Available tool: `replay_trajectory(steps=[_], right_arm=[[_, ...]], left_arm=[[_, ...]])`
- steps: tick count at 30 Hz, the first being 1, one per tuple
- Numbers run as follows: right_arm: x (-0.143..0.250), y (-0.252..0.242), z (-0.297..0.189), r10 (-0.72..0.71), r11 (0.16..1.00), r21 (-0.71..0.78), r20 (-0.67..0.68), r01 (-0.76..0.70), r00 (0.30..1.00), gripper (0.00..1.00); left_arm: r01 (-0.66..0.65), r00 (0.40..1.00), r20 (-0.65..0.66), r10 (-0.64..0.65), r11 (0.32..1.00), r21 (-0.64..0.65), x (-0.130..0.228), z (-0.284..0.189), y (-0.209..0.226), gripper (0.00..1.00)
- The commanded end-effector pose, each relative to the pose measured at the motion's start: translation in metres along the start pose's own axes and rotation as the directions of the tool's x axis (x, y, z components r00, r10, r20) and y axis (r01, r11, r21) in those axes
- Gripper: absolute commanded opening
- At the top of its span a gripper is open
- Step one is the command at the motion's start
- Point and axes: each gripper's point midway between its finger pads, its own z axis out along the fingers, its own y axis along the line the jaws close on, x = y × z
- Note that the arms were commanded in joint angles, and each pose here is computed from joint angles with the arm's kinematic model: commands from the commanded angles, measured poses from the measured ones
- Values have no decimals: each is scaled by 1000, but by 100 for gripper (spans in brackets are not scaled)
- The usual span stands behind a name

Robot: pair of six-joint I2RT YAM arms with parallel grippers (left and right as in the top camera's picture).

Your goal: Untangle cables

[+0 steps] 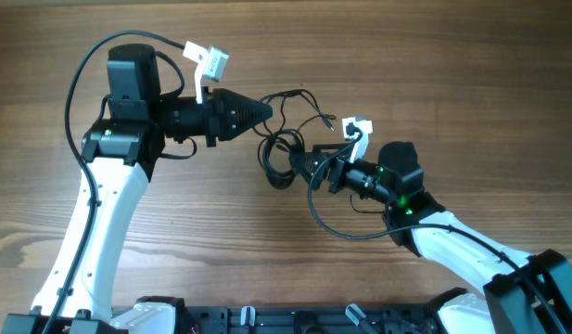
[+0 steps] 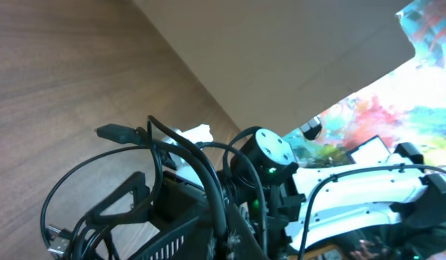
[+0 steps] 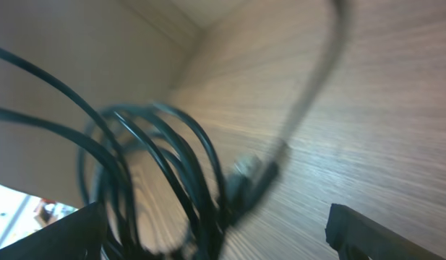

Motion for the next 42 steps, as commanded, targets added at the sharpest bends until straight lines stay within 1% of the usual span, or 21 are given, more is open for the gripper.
replay_trajectory(steps=[1, 3, 4, 6, 8, 11, 12, 15, 17, 20, 22, 24, 26, 28, 30, 34, 36, 37, 38, 40, 42], right_arm=[[-3, 15, 3, 61, 998, -32, 20, -61, 998, 95], [10, 11, 8, 78, 997, 5, -9, -78, 997, 84], [19, 1, 12, 99, 993, 62, -14, -98, 995, 68], [26, -19, 17, 168, 970, 172, 31, -171, 985, 65], [20, -21, 19, 213, 958, 176, 86, -225, 973, 71], [-3, -8, 19, 167, 976, 115, 163, -187, 972, 97], [-9, -10, 17, 164, 976, 116, 185, -187, 969, 100], [-40, -41, -3, 172, 956, 182, 290, -231, 941, 100], [-67, -80, -33, 224, 911, 239, 395, -335, 891, 100], [-99, -106, -70, 303, 883, 185, 481, -433, 823, 100], [-103, -99, -75, 324, 903, 123, 433, -411, 841, 100], [-86, -76, -66, 275, 950, 64, 282, -304, 919, 100], [-70, -57, -58, 238, 970, 2, 168, -242, 957, 100], [-52, -36, -50, 191, 980, -67, 67, -187, 979, 100], [-47, -29, -42, 153, 987, -66, 61, -149, 986, 100], [-61, -13, -30, 82, 995, -70, 157, -72, 984, 100], [-67, 0, -25, 45, 997, -75, 214, -29, 976, 100], [-69, -1, -21, 45, 998, -51, 241, -34, 969, 100], [-70, -13, -18, 62, 997, 23, 281, -71, 958, 100], [-74, -56, -24, 96, 958, 213, 390, -192, 916, 100], [-87, -115, -58, 117, 836, 382, 577, -393, 808, 100]], left_arm=[[46, 999, 6, -47, 998, 34, -3, -3, -12, 4], [72, 997, 28, -73, 997, 42, -14, -3, -15, 4], [77, 996, 41, -79, 996, 49, -20, -4, -17, 4], [103, 992, 69, -108, 992, 70, -36, -4, -25, 4], [116, 990, 73, -123, 989, 90, -41, -2, -32, 4], [122, 990, 56, -129, 987, 106, -39, 4, -38, 4], [123, 990, 57, -129, 987, 106, -39, 4, -38, 4], [141, 988, 53, -148, 984, 109, -39, 3, -38, 4], [138, 990, 19, -142, 980, 145, -34, 3, -45, 4], [141, 990, -11, -141, 975, 174, -30, 2, -51, 4], [141, 990, -12, -141, 974, 175, -30, 2, -51, 4], [142, 990, -9, -143, 975, 172, -30, 2, -50, 4], [163, 986, 4, -165, 974, 155, -32, 3, -47, 4], [332, 939, 61, -338, 939, 94, -43, 4, -32, 4], [495, 861, 92, -501, 865, 81, -48, 4, -25, 4], [678, 726, 71, -684, 730, 92, -46, 14, -27, 4], [793, 599, 56, -799, 602, 96, -44, 24, -30, 4], [824, 557, 37, -830, 558, 97, -42, 29, -33, 4], [827, 554, 21, -832, 553, 100, -41, 33, -38, 4], [802, 593, -46, -804, 584, 127, -41, 43, -60, 4], [755, 652, -117, -749, 629, 184, -45, 51, -92, 4]])
